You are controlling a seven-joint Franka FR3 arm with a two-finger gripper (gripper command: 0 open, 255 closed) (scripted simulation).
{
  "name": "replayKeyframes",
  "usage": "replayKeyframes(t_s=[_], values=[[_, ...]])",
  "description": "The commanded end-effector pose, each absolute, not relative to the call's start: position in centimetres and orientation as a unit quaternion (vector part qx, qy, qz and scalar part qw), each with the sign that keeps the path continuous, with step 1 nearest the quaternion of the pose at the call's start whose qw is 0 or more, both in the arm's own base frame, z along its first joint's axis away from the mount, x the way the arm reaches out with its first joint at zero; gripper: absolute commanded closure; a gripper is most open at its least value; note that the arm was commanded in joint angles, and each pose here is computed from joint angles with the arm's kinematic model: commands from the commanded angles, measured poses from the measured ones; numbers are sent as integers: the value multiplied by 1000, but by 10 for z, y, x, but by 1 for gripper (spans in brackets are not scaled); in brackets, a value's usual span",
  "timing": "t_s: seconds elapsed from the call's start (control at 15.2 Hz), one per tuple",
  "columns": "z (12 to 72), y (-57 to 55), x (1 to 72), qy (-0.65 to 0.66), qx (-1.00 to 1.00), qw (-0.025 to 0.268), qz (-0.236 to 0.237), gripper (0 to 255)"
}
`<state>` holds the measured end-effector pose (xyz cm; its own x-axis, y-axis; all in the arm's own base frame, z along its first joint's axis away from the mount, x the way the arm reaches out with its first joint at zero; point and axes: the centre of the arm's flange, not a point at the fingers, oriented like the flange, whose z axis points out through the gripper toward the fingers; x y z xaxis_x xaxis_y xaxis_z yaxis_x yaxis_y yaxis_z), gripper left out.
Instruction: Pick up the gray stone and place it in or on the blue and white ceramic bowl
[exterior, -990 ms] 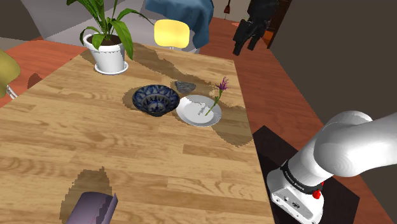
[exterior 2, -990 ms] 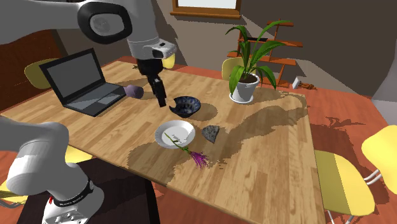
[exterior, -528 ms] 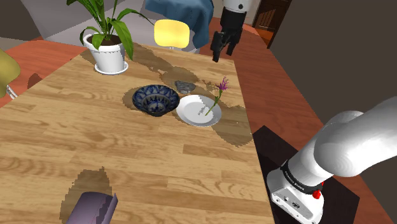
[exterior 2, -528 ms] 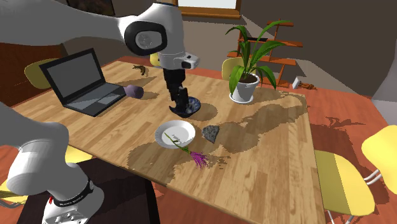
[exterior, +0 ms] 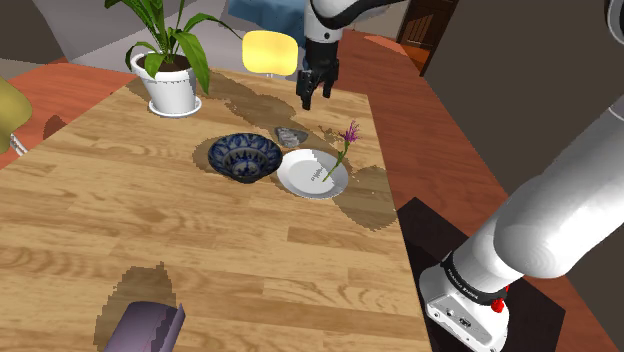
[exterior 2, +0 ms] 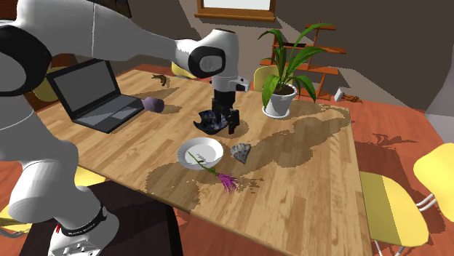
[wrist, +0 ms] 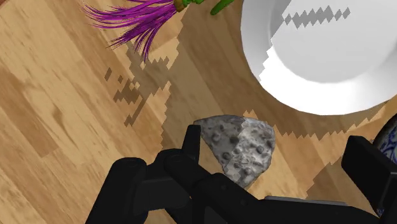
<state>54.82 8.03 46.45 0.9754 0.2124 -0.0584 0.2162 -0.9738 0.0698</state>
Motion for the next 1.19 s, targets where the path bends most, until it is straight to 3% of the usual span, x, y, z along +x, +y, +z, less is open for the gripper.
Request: replayKeyframes(t_s=[0.0,0.73,1.12], values=[[447,85,567,117,992,43,-34,0],[344,123,676,163,981,67,-79,0],[313,118,672,163,981,67,-79,0]])
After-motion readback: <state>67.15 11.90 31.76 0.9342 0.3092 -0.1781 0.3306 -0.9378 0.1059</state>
